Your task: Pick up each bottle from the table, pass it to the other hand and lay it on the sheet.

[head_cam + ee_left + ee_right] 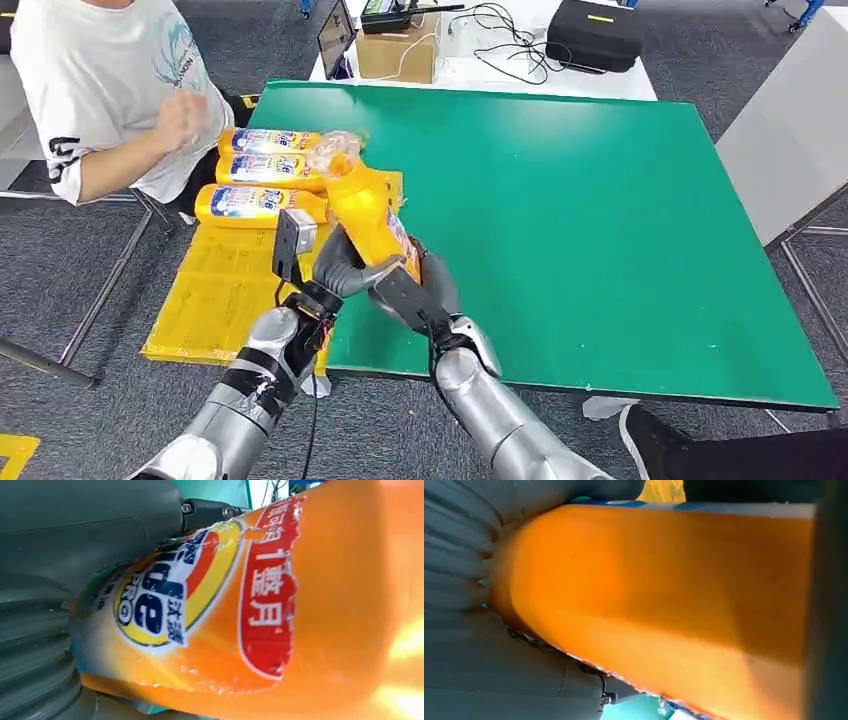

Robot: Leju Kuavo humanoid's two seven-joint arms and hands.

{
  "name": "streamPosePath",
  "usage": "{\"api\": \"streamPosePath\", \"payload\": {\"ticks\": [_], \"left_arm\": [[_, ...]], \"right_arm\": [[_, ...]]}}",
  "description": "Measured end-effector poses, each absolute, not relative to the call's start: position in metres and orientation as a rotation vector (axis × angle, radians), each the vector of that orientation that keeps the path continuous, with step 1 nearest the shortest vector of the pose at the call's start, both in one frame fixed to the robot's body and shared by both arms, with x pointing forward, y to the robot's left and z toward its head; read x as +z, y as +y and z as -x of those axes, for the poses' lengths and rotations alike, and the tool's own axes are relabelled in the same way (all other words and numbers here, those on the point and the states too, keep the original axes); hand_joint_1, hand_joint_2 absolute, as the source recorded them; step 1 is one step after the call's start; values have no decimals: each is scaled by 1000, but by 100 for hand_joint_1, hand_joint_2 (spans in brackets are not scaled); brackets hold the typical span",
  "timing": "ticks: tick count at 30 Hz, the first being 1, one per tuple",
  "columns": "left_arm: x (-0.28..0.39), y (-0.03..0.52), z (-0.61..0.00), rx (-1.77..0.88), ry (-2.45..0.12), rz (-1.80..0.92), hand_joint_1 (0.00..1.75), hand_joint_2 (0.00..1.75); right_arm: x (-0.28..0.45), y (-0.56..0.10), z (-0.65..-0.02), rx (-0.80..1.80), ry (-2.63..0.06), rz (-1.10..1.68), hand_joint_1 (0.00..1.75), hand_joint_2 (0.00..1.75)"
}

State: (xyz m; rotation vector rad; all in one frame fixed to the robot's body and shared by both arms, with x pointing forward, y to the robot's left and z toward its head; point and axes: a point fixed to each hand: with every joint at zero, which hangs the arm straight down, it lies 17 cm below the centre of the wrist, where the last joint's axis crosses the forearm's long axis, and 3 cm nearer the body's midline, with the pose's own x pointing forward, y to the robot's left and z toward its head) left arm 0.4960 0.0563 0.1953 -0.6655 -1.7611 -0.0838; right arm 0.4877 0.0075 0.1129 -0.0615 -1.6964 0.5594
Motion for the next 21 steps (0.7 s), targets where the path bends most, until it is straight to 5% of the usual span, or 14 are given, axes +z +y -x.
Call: {"api": "streamPosePath", "payload": {"ticks": [1,2,21], "left_arm": [[195,57,-496,-83,-1760,663,175,175],[194,57,-496,-80,-1758,665,175,175],[191,130,-539,10,-1865,281,175,175]], "right_arm": [[112,10,-487,571,-1693,63,12,175],[110,11,-486,581,-1686,65,0,175],[101,-14,-485,469,-1697,62,0,175]]}}
